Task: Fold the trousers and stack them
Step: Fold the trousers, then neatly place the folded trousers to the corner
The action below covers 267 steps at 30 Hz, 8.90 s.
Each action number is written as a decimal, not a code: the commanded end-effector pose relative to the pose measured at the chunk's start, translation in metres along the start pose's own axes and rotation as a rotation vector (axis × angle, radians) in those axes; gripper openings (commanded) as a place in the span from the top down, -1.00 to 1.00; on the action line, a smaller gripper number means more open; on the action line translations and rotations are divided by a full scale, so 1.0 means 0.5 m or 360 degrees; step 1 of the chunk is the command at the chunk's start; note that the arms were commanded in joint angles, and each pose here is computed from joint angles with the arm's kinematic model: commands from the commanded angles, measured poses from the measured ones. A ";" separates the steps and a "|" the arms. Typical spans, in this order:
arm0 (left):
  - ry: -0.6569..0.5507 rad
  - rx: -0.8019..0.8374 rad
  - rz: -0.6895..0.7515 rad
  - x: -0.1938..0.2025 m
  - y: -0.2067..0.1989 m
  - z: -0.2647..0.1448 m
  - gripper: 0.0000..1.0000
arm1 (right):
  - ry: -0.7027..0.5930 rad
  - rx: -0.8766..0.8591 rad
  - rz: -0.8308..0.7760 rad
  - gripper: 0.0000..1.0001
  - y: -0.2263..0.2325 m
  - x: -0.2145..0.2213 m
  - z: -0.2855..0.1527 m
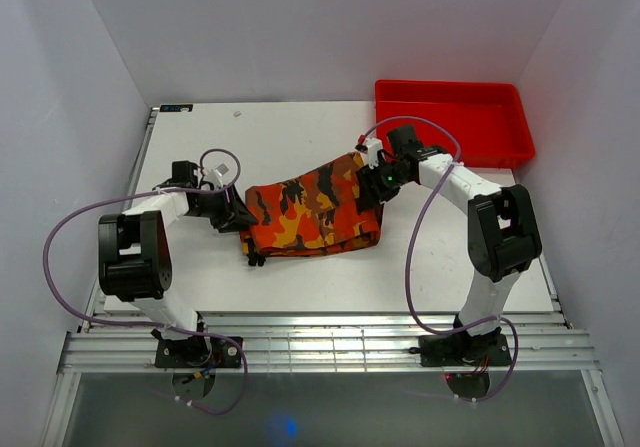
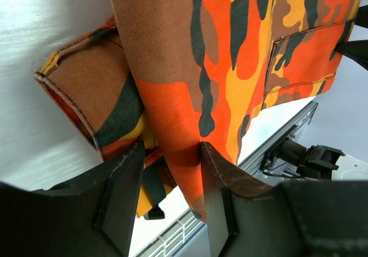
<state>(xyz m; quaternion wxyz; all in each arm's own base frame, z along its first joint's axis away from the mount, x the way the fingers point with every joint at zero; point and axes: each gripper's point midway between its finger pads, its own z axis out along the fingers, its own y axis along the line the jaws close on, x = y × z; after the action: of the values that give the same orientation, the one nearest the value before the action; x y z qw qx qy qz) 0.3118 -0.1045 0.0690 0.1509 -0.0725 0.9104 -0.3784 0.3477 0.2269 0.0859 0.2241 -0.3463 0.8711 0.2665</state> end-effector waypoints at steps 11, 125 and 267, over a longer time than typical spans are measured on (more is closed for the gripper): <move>0.0069 0.0319 0.0098 0.002 -0.105 -0.015 0.90 | -0.0052 -0.0064 0.0079 -0.19 0.002 -0.010 0.025; -0.0326 0.0151 0.0776 -0.075 -0.202 -0.094 -0.66 | -0.0117 -0.0732 0.0275 -0.25 0.158 0.000 -0.113; -0.1028 -0.1084 0.0563 -0.630 0.150 -0.289 -0.96 | -0.0515 0.0089 0.0226 -0.80 -0.083 -0.071 -0.306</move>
<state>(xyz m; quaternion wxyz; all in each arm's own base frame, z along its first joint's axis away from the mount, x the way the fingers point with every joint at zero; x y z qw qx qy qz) 0.5442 0.1180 0.0642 0.3462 -0.1180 0.9307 -0.0072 0.3497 0.1313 0.1617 0.2769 -0.2047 0.8740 0.3430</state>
